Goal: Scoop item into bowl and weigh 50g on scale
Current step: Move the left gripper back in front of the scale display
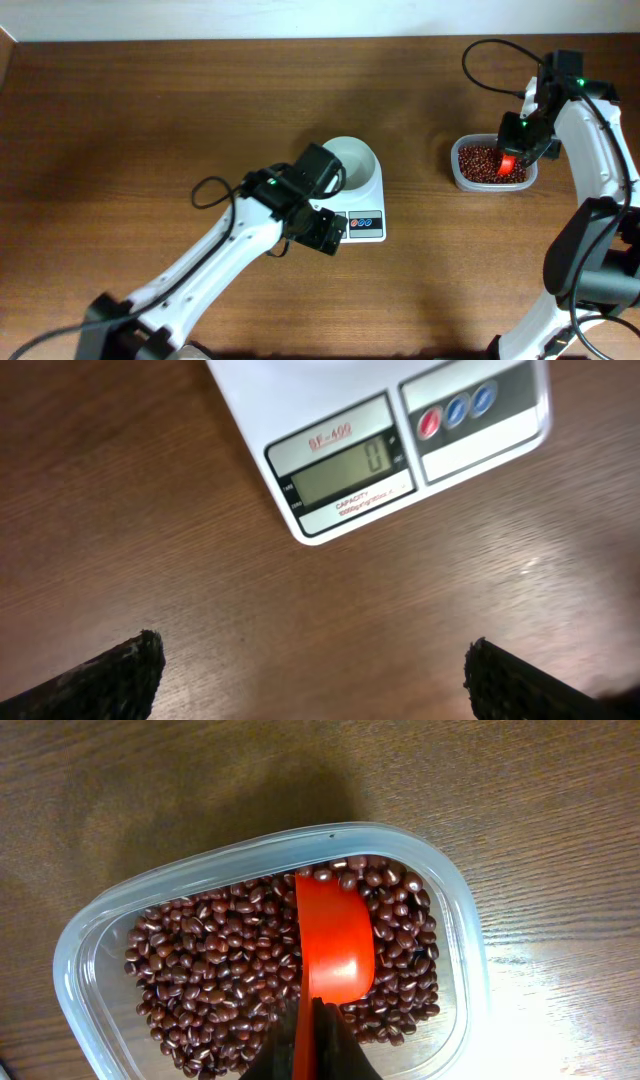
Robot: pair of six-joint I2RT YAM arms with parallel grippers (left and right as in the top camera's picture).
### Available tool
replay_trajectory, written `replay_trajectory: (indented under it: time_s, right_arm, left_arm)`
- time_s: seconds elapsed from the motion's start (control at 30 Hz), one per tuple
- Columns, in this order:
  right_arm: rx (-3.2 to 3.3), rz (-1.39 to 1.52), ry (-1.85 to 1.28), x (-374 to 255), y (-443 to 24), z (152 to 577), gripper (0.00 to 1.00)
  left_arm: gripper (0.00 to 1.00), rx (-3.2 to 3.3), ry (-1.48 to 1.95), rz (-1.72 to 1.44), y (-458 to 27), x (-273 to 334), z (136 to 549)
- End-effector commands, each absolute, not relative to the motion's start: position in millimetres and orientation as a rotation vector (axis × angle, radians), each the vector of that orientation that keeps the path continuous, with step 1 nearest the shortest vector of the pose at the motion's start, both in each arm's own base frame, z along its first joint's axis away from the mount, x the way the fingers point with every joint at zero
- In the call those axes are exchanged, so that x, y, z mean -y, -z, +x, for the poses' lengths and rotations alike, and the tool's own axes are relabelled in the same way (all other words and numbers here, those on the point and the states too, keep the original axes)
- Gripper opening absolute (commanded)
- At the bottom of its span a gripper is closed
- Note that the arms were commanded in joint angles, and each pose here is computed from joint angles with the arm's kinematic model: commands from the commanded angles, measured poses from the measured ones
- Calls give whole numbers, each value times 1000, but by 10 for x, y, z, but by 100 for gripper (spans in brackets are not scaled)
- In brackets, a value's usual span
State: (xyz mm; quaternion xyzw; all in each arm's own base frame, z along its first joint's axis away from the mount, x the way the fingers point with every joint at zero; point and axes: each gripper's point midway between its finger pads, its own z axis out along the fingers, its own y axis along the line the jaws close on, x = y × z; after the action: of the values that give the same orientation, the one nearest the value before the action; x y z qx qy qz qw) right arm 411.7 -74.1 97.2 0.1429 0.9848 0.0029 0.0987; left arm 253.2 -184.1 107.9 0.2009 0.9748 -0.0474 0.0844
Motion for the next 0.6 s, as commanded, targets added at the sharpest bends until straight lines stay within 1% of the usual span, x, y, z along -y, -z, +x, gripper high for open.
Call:
replay_trajectory:
  time_s: [0.0,0.23,0.57]
  right_arm:
    - [-2902,445,23,809,-963,4129,4]
    - [-2902,445,23,809,-962,4127,4]
    - [-2910,447,29,817,-959,4108,4]
  left_arm:
    - [99,-2932,53,672,-867,1780,2581]
    - [99,-2891,88,735,-809,1842,2627]
    - [99,-2883,125,731,-808,1893,2636]
